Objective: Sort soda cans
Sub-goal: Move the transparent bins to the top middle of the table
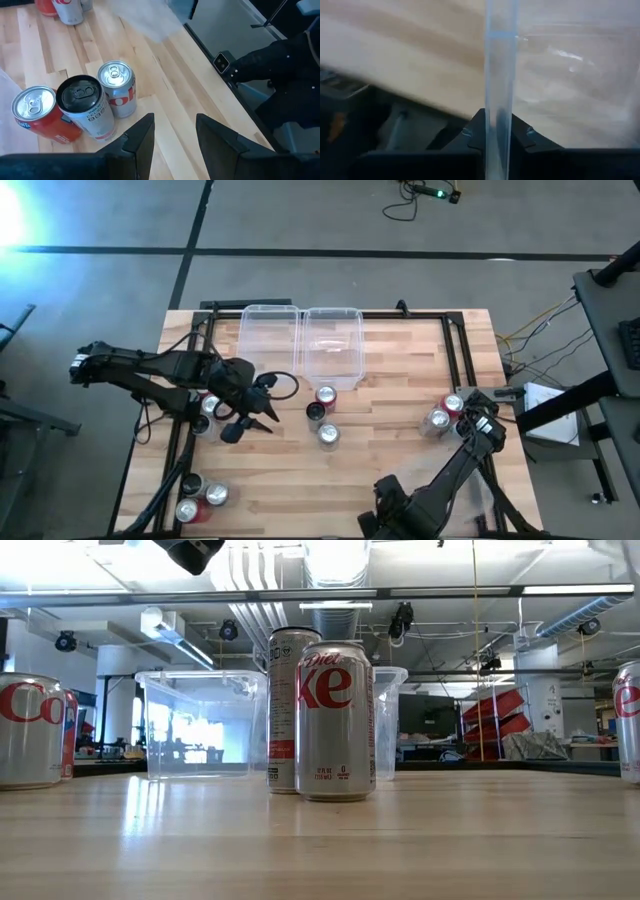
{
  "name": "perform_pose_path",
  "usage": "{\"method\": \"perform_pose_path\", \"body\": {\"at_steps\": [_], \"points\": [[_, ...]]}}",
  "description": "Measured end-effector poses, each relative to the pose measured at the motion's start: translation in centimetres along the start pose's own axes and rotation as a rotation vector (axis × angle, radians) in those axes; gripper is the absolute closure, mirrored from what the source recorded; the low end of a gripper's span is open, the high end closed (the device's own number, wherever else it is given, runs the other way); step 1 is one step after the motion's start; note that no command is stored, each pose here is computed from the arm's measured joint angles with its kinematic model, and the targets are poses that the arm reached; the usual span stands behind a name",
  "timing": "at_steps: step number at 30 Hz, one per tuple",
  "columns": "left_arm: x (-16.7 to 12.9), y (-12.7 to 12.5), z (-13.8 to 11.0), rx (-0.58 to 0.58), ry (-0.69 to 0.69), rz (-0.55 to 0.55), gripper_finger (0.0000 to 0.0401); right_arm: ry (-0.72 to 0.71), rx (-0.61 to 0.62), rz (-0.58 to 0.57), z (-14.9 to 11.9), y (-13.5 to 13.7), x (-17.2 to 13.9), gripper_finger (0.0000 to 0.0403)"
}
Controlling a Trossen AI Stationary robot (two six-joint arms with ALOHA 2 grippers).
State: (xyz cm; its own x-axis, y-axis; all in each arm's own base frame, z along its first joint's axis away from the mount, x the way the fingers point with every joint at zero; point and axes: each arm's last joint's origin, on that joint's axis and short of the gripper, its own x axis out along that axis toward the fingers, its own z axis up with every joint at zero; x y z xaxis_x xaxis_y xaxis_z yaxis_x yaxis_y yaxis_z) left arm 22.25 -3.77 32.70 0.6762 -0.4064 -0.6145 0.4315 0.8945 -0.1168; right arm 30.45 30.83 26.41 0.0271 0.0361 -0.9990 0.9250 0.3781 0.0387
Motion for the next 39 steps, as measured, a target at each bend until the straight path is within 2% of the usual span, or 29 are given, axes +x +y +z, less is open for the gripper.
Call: {"method": "perform_pose_path", "body": {"at_steps": [6,13,16,21,27,35,39], "points": [[-1.3,-0.4,0.1,0.019,-0.041,0.007,0.0272,0.026,-0.031,0.168,-0.3,0.9,-3.2,0.0378],[-3.3,-0.7,0.0,0.031,-0.107,0.029,0.0272,-0.141,-0.161,0.397,0.8,0.9,-7.1,0.0379],[-4.1,-1.0,0.0,0.03,-0.135,0.034,0.0272,-0.227,-0.208,0.421,1.5,0.0,-8.7,0.038],[-5.0,-1.3,0.1,0.02,-0.175,0.036,0.0272,-0.287,-0.242,0.397,2.4,-2.1,-10.9,0.038],[-5.4,-1.4,0.2,0.026,-0.202,0.039,0.0272,-0.421,-0.326,0.46,3.7,-4.3,-14.2,0.038],[-5.1,-1.3,0.4,-0.011,-0.208,0.035,0.0272,-0.64,-0.442,0.546,6.3,-9.5,-20.1,0.038],[-4.3,-0.9,0.7,-0.013,-0.208,0.036,0.0272,-0.836,-0.558,0.531,8.0,-12.5,-22.9,0.038]]}}
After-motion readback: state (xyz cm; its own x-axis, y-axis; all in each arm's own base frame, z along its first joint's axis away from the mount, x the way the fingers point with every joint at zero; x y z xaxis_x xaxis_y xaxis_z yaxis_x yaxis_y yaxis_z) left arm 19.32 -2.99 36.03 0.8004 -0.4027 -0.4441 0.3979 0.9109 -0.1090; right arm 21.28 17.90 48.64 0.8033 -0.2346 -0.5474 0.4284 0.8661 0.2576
